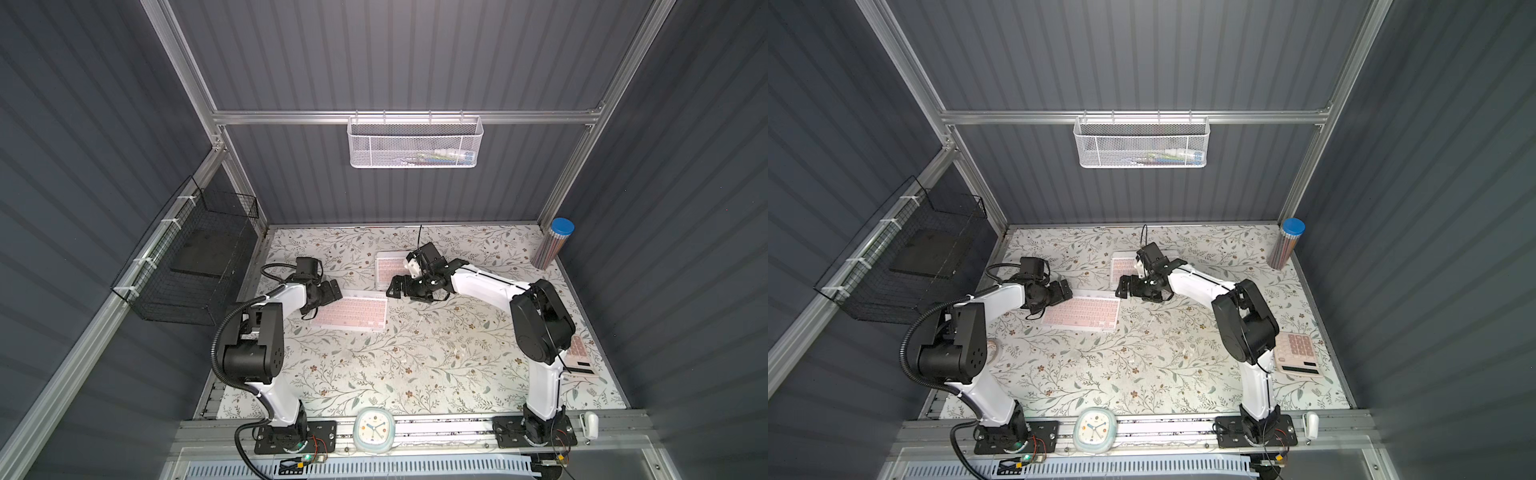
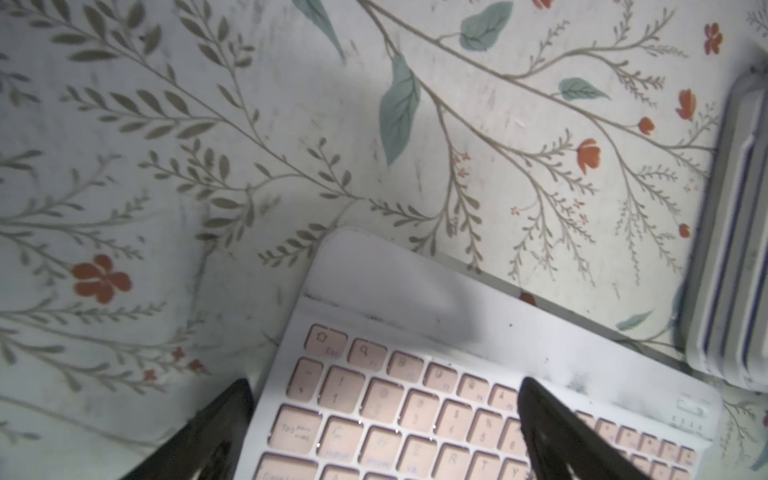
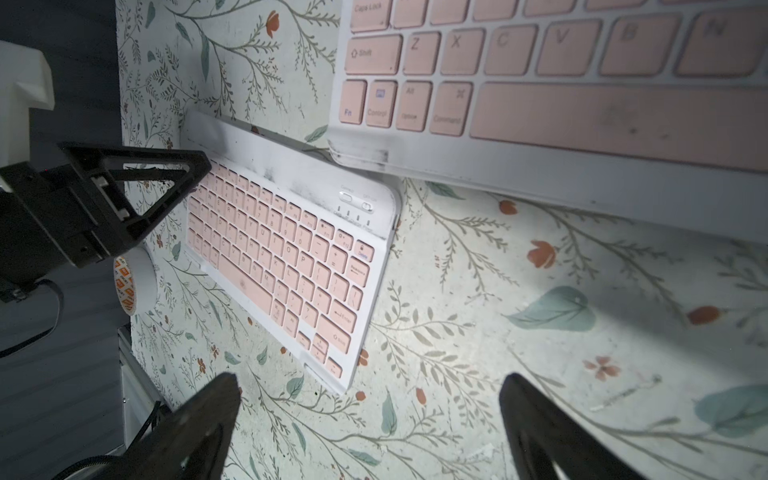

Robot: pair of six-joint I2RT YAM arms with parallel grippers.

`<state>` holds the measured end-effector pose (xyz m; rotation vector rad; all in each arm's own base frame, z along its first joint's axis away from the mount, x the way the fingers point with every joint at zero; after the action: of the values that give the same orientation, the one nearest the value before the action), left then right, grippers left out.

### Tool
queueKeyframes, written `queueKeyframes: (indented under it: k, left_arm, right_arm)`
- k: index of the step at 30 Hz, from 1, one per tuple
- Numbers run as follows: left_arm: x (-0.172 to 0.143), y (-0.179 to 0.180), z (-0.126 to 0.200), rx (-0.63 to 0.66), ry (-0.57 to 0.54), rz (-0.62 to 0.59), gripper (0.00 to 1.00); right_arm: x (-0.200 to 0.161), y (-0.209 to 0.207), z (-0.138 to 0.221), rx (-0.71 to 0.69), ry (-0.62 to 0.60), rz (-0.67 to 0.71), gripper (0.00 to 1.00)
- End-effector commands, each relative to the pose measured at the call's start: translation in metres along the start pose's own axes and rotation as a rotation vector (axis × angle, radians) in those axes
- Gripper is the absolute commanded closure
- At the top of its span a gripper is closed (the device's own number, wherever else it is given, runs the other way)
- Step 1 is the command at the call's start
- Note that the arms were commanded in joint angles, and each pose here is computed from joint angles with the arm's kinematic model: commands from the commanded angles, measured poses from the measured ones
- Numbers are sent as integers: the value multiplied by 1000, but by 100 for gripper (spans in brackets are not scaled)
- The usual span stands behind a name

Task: Stack the numeric keypads
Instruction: Move the numeric keypad to the center of the board.

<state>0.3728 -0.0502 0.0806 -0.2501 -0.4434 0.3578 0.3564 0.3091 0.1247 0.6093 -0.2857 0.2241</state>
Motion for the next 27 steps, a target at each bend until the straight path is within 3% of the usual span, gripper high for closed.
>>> queueKeyframes:
  k: [1,12,17,22,27]
  left_arm:
    - [-52,-4,-4,-16,201,59,1]
    - [-93,-52,4,-64,244,-7,1]
    - [-88,-55,1,-37,237,-44,1]
    - [-78,-56,9,-1,201,-65,0]
    - [-74,-64,19,24,167,-59,0]
  right_arm:
    - [-8,-8,1,-51,32,-22,1]
    - [-18,-32,34,-284,-23,-75,1]
    - [-21,-42,42,-381,-17,-119,1]
    - [-23,-41,36,-382,51,-91,1]
    - [-23,-42,36,-380,44,-52,1]
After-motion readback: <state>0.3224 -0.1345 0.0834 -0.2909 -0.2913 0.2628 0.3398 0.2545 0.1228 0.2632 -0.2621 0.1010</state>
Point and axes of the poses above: each gripper's point midway between its finger pads, its own z axis back along the fingers, its own y axis along the line the jaws close on, x = y × z, the point moved 5 cm from there along z, back along the fingers, and after that the axes turned 4 degrees about z, right-handed, at the moved point
